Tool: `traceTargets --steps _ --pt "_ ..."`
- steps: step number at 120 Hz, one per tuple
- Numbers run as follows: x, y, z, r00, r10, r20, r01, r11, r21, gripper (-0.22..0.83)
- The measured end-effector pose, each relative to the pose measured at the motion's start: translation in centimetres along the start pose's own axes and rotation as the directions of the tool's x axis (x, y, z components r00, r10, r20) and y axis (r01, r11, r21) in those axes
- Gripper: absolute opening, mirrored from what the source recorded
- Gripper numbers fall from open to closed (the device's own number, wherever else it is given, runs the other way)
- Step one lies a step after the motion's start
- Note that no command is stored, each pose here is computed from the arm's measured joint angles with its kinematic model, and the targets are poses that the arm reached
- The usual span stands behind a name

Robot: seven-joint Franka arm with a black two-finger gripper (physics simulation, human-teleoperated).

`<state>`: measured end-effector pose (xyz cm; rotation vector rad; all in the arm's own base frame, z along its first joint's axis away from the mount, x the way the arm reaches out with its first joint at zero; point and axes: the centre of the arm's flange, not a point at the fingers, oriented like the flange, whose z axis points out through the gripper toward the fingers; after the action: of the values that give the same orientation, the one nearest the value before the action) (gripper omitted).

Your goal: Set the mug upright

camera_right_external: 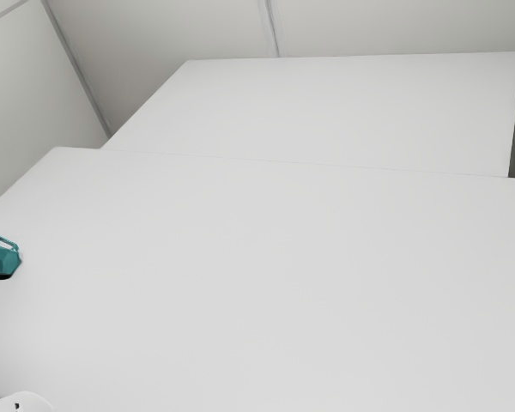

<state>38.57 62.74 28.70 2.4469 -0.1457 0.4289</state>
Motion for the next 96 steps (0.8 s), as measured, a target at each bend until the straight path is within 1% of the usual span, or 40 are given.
traceTargets --steps 48,96 --pt "-0.4 0.4 -0.2 0.999 0.013 -0.046 -0.016 0.998 -0.053 0.61" --pt "-2.7 0.4 -1.6 0.997 -0.007 -0.072 0.001 0.996 -0.089 0.61"
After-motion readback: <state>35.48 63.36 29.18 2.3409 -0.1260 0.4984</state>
